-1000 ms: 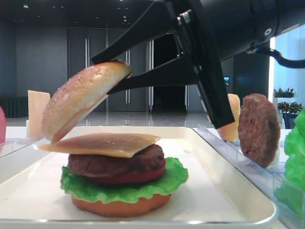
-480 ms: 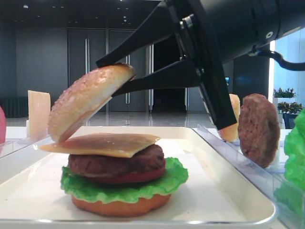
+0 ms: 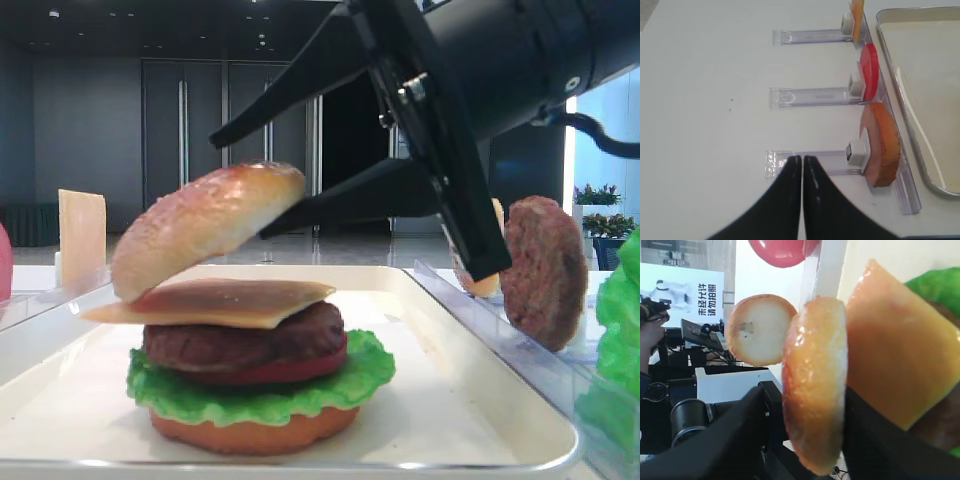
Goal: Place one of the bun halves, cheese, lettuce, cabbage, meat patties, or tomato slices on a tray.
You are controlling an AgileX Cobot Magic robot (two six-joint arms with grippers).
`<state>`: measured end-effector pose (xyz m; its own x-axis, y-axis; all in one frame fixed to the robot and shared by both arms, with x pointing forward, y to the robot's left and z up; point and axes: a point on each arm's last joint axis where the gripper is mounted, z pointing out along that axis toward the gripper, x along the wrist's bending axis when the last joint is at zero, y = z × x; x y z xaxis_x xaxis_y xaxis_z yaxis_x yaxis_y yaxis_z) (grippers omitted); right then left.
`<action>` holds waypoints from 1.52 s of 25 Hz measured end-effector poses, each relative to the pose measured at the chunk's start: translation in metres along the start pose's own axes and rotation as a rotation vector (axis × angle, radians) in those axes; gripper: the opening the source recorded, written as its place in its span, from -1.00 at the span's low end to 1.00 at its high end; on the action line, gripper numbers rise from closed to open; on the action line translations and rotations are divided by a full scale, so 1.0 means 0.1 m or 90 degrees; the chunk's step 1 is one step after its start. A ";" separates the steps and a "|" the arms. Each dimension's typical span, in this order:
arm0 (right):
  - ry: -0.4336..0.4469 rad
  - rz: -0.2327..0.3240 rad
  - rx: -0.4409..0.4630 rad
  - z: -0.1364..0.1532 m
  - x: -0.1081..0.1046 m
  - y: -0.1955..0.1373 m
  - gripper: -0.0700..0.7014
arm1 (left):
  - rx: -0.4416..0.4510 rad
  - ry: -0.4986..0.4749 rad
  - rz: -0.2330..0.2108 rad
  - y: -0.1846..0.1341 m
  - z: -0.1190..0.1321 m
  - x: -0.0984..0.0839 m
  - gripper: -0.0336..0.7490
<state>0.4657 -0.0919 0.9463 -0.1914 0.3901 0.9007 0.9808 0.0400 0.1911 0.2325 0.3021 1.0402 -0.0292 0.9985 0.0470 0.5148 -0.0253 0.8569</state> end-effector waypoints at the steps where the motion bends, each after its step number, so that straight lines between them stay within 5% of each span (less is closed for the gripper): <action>1: -0.003 0.004 -0.001 -0.01 -0.01 0.01 0.09 | 0.000 0.000 0.000 0.00 0.00 0.00 -0.92; 11: -0.049 -0.001 0.013 -0.13 -0.11 0.04 0.35 | 0.000 0.000 0.000 0.00 0.00 0.00 -0.92; 26: -0.115 -0.111 -0.044 -0.69 0.23 0.07 0.38 | 0.000 0.000 0.000 0.00 0.00 0.00 -0.92; 33: -0.230 -0.145 -0.122 -1.33 0.32 0.06 0.38 | 0.000 0.000 0.000 0.00 0.00 0.00 -0.92; 38: -0.362 -0.158 -0.153 -1.80 0.28 -0.06 0.38 | 0.000 0.000 0.000 0.00 0.00 0.00 -0.92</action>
<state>0.4475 -0.2468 1.0403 -0.2964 0.8229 0.4847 0.8617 0.0116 0.5073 0.2325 0.3021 1.0402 -0.0292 0.9985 0.0470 0.5148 -0.0253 0.8569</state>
